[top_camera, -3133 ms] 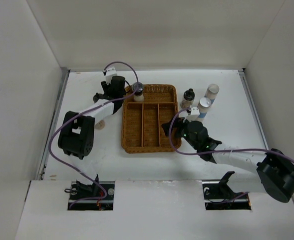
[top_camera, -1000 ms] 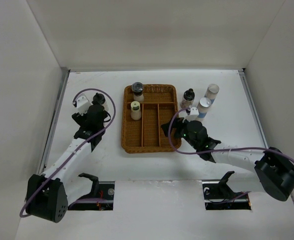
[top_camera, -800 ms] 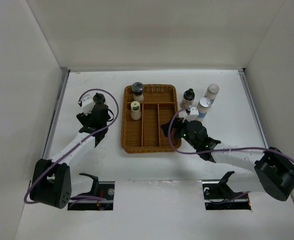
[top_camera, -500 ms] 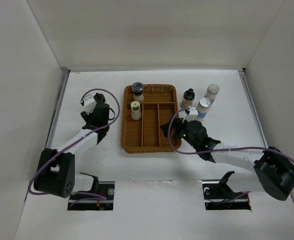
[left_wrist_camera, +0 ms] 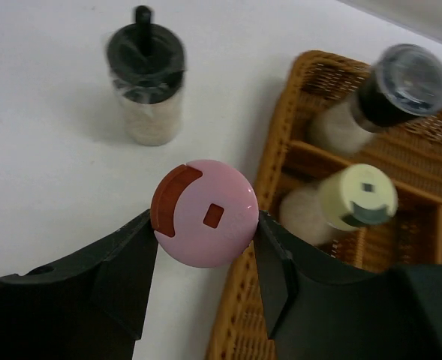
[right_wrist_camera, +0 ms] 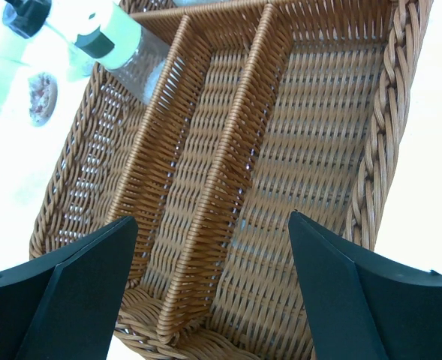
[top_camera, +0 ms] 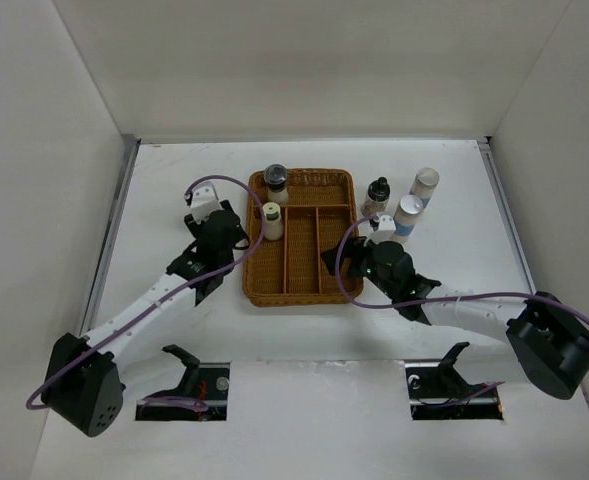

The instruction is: Organize the condiment bottles

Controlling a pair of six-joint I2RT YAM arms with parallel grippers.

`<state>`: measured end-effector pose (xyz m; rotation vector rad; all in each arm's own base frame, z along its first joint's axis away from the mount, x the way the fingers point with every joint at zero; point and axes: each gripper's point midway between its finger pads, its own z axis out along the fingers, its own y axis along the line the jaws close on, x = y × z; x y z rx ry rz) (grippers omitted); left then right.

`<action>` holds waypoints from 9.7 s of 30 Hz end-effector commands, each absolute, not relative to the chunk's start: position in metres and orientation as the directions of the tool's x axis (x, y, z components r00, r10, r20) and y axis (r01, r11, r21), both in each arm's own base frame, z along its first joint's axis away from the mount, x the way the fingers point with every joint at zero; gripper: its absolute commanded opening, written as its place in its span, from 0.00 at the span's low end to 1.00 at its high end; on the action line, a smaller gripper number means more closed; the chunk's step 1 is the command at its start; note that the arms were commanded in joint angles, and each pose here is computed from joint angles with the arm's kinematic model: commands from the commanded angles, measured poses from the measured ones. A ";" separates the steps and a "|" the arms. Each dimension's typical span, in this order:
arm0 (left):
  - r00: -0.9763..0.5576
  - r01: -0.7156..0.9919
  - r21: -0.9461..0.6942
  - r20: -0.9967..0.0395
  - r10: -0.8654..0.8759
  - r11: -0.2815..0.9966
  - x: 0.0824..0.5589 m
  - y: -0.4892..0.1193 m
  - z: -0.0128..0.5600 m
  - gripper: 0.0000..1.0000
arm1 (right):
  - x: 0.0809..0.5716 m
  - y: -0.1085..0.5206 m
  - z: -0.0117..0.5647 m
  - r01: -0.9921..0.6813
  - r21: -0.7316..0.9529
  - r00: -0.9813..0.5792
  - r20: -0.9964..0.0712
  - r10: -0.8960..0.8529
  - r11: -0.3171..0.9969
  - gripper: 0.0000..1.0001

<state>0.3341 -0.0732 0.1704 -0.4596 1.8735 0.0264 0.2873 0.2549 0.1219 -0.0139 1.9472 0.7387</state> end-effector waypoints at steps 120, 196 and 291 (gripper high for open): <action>-0.108 -0.490 -0.221 -0.944 -0.311 0.843 0.441 0.002 0.190 0.33 | 0.296 0.274 0.134 -0.359 0.489 -0.473 -0.830 0.297 0.795 0.98; -0.011 -0.047 -0.673 -0.739 -0.674 0.738 0.306 -0.077 0.172 1.00 | 0.370 0.086 0.242 0.213 0.189 -0.182 -0.956 0.229 0.959 0.91; -0.108 -0.090 -0.750 -0.647 -0.755 0.656 0.314 -0.076 0.133 1.00 | 0.471 0.016 0.249 0.462 0.172 -0.167 -0.947 0.276 0.870 0.95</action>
